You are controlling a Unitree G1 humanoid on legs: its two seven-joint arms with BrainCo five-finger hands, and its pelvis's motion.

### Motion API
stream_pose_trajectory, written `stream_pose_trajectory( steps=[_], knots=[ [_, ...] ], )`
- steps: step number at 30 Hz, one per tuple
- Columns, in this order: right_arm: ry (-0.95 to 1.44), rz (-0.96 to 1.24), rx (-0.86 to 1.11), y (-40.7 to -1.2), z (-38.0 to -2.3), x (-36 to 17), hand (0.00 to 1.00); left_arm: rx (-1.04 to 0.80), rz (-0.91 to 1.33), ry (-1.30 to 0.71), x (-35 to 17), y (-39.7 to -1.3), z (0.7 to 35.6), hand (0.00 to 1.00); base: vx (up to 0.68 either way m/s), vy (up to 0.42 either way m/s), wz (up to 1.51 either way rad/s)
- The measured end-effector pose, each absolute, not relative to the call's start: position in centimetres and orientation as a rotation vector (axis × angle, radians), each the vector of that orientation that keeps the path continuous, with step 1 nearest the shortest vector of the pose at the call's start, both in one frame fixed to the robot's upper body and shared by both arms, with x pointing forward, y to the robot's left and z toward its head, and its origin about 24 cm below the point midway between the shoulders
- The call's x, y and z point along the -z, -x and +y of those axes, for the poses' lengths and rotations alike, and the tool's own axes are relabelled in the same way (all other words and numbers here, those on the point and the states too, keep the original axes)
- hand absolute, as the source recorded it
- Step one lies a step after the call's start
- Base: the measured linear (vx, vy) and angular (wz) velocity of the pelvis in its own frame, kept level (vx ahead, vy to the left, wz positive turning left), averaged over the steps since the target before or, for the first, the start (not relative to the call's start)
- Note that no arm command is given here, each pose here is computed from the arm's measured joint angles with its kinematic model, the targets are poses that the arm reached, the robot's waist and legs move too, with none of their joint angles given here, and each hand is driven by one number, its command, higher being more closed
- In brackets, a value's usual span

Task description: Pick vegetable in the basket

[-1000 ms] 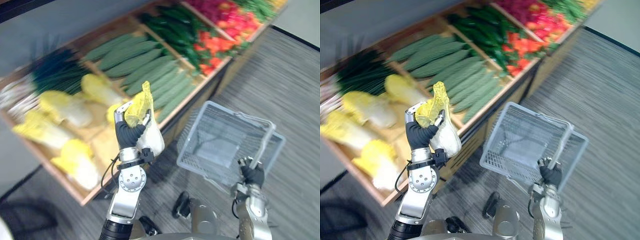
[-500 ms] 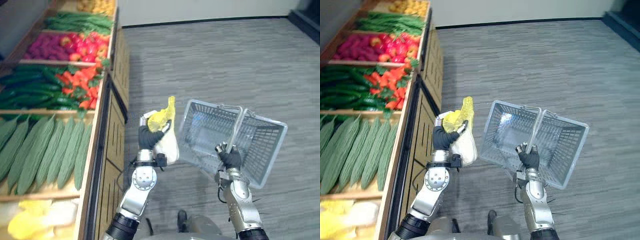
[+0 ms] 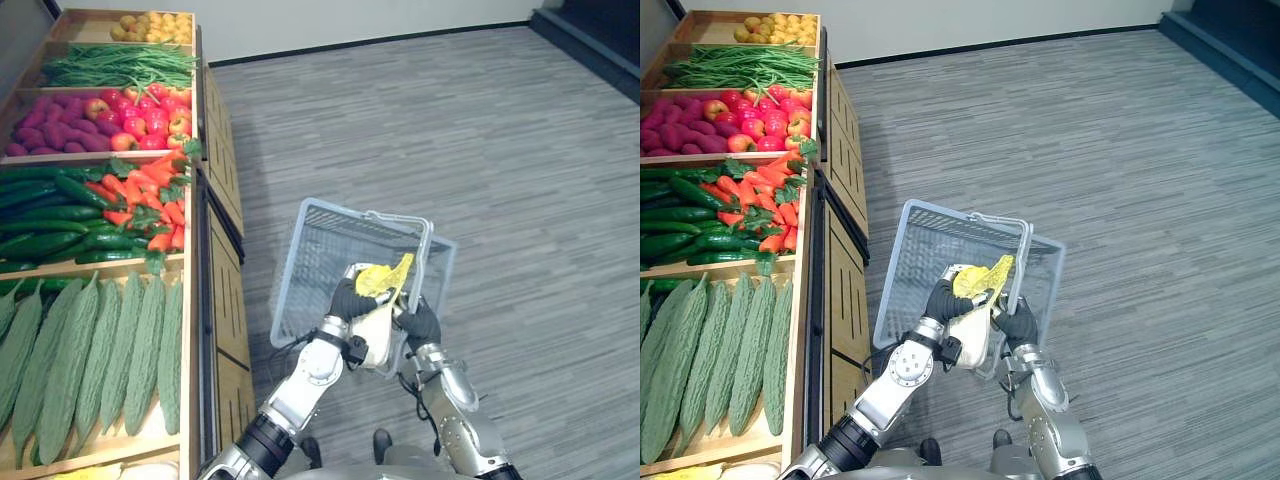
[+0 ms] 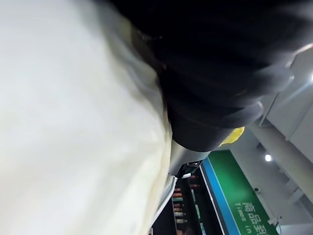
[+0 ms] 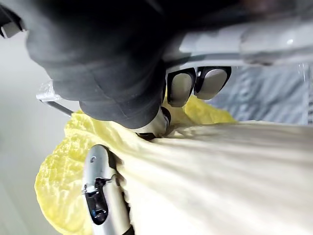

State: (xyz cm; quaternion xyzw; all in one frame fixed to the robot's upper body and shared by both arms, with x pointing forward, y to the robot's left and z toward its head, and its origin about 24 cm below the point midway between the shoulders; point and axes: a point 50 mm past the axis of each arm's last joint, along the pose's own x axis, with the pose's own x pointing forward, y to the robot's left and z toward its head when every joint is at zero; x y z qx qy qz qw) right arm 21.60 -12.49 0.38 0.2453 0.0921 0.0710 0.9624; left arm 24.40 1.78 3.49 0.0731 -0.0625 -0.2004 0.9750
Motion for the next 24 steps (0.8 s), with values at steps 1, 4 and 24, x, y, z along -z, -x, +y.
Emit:
stream_pose_trajectory(
  steps=[1,4,24],
  knots=[
    [-0.511,0.196,-0.143,-21.6,-12.6,-0.3,1.00,0.414,-0.128,-0.157,-3.4,-24.5,1.6,1.00,-0.03,0.024,0.05],
    [-0.536,0.210,-0.148,-21.8,-12.6,-0.2,1.00,0.422,-0.133,-0.185,-3.2,-24.8,1.6,1.00,-0.05,0.027,0.01],
    [-0.607,0.305,-0.479,-19.6,-6.0,-0.8,1.00,0.232,0.315,-0.306,5.1,-25.1,7.8,0.00,-0.04,-0.018,-0.01]
  ],
)
